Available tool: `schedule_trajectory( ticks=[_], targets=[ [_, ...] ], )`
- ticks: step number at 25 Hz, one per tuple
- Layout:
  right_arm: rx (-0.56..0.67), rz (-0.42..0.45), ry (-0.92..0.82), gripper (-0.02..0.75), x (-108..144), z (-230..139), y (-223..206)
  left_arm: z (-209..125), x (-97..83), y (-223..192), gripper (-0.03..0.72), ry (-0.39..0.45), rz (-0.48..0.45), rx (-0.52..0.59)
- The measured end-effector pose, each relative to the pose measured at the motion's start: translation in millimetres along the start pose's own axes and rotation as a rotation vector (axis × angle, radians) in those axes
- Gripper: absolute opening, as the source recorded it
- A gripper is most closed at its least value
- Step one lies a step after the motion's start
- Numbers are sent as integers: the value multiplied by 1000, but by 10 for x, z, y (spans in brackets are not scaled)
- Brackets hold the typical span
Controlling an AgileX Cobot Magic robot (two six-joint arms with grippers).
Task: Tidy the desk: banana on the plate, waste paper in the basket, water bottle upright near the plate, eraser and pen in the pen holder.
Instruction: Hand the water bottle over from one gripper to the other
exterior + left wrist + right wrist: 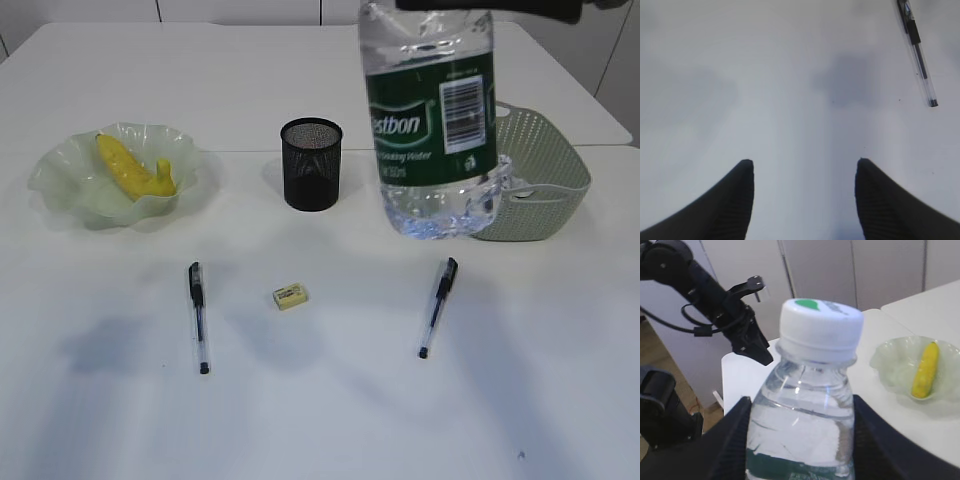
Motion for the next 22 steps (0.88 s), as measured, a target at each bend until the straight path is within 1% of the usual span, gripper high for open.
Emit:
schedule_trajectory(
  ticks=[2, 4, 7, 12, 16, 22],
  targets=[
    [10, 46, 91, 400, 126, -12, -105, 0, 0, 0, 443, 0, 0, 0],
    [6, 69, 162, 400, 217, -1, -195, 0, 0, 0, 443, 0, 0, 0],
    [-14, 82, 183, 400, 283, 34, -305, 3, 0, 0, 443, 0, 0, -2],
    [-60, 99, 137, 400, 221, 63, -432, 12, 0, 0, 443, 0, 0, -7],
    [-86, 108, 94, 400, 149, 69, -486, 70, 0, 1, 443, 0, 0, -39],
    [-95, 108, 112, 399, 150, 81, -486, 92, 0, 2, 443, 0, 0, -51]
  ],
)
Point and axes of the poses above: a point on each arm's last joint axis where the gripper is mounted, y pointing back along that axis away from the gripper, x along the wrist's bending axis when the last joint is at zero, z = x × y, the point moved 9 cm from there along -y, pointing out along that axis toward the gripper, and after that the axes turned 9 degrees about -y, right-handed, at the moved point
